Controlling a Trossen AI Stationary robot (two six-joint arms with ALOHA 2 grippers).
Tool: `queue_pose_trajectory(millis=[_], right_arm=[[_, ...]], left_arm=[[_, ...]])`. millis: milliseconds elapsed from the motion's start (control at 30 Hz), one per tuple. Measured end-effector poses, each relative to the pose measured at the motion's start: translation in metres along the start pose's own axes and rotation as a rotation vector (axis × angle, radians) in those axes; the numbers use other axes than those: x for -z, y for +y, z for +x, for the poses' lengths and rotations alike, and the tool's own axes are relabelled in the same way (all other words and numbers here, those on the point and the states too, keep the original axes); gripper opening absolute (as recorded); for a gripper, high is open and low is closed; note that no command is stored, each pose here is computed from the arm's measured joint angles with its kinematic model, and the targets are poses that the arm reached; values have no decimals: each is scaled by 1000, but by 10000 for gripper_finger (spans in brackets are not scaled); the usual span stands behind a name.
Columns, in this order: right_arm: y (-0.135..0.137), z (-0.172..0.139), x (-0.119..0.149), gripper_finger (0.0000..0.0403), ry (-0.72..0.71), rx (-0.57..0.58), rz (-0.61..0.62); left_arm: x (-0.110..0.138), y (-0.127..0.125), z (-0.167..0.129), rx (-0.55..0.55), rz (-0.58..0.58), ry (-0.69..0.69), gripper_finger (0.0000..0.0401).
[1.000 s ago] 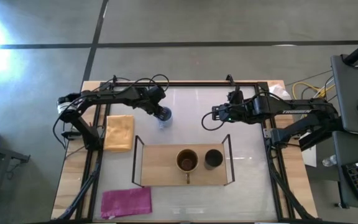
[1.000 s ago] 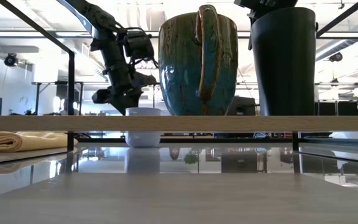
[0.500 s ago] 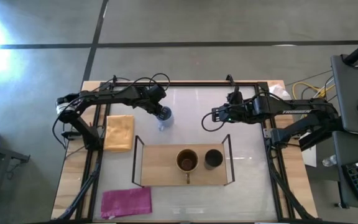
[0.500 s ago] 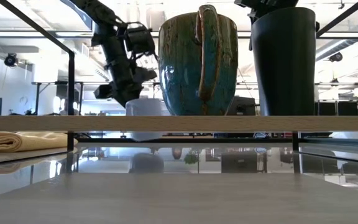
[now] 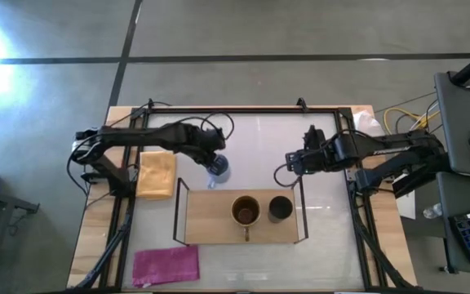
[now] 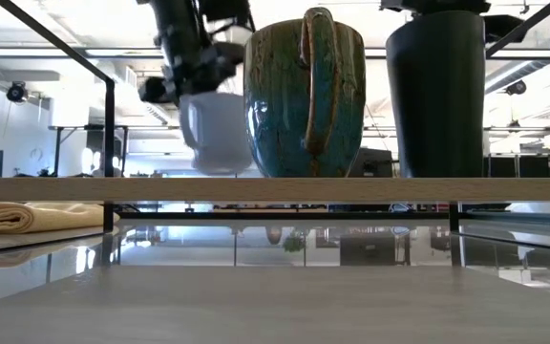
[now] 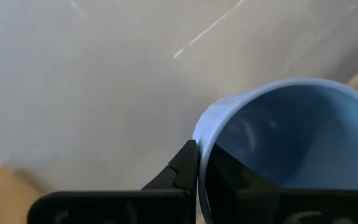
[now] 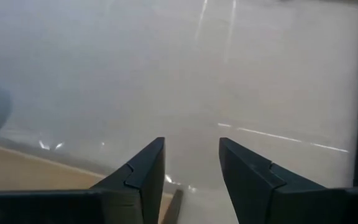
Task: Stack small to large cups/mugs on shelf
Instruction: Put the blue mug on the shelf
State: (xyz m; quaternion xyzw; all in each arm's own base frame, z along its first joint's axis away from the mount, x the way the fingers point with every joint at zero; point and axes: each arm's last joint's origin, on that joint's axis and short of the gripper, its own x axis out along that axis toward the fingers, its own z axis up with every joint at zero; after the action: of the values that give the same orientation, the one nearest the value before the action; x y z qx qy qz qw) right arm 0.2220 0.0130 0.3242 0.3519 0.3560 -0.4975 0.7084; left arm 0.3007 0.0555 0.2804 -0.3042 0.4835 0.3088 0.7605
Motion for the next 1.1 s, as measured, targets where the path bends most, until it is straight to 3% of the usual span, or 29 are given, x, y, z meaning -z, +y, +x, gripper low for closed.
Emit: queue_pose_trajectory(millis=[333,467,700,900,1100], right_arm=[[-9,-12,20,126,-43,60,-6],[-15,-19,24,120,-96,61,-113],[-35,-43,23,116,-101,-66,-303],[-66,-64,13,114,-149,-188,-260],[-85,-62,11,116,-154,-212,-209]], left_arm=[[46,-26,-36,43,-109,2,0],[72,-40,-39,18,-194,1,0],[109,-56,-48,-10,-400,-60,0],[115,-60,-53,-2,-421,-58,0],[108,-57,-60,-21,-403,-47,0]])
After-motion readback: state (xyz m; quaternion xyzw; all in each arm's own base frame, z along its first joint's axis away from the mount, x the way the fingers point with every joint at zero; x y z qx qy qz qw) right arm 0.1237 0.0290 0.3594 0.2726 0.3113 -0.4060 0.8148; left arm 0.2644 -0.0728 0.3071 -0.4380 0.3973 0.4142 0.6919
